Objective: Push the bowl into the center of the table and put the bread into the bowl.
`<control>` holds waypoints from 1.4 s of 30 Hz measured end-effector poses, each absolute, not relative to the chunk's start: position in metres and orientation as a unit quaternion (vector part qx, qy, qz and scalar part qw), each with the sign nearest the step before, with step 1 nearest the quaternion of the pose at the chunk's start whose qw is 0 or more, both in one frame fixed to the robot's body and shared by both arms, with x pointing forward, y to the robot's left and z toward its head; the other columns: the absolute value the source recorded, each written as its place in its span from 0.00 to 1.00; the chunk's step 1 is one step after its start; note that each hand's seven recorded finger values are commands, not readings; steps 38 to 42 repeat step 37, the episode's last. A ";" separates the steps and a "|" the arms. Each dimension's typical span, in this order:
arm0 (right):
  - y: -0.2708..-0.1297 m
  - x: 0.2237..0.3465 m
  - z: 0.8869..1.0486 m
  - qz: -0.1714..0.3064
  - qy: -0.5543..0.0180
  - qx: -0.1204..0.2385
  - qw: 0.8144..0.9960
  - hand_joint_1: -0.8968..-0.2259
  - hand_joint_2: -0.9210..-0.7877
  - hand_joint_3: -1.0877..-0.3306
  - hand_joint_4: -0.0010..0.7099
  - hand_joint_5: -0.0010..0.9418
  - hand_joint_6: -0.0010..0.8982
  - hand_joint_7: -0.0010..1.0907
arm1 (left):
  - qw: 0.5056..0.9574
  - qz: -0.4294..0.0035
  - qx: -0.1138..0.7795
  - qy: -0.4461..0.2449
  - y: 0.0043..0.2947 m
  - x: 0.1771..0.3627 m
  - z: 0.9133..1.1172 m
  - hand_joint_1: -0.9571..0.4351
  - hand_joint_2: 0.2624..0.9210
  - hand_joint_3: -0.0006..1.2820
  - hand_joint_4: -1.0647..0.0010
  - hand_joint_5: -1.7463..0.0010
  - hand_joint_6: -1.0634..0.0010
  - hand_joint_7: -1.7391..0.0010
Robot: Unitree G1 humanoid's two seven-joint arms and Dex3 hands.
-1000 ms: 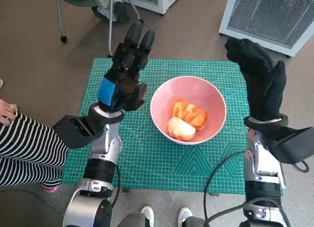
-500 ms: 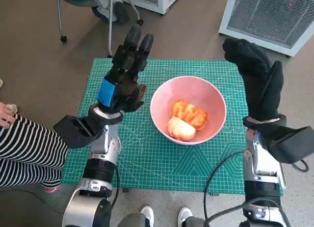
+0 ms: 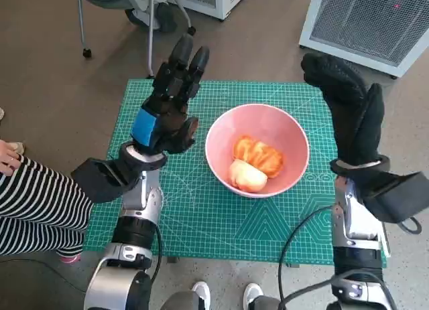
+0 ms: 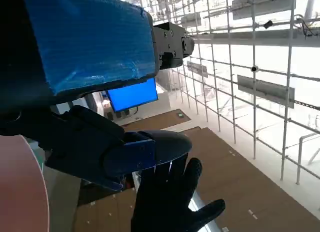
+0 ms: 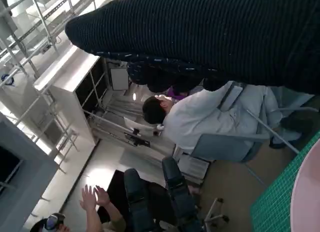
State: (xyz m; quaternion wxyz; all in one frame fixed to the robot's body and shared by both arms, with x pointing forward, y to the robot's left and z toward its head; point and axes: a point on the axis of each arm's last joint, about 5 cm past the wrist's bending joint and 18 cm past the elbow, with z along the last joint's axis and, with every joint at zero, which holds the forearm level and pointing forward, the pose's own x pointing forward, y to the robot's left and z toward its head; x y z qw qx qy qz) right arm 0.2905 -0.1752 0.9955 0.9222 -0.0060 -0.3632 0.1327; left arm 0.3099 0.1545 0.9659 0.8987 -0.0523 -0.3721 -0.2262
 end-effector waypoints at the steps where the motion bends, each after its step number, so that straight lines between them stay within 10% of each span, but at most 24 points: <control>1: -0.175 0.291 0.995 0.133 -0.362 -0.006 0.923 0.28 0.00 0.53 0.22 0.00 0.08 0.34 | 0.899 -0.226 -0.052 -0.370 0.155 0.310 0.965 0.20 1.00 0.43 1.00 1.00 0.99 1.00; 42: -0.175 0.292 0.992 0.138 -0.363 0.003 0.922 0.28 0.00 0.53 0.23 0.00 0.09 0.34 | 0.906 -0.226 -0.060 -0.353 0.154 0.312 0.964 0.20 1.00 0.41 1.00 1.00 0.96 0.98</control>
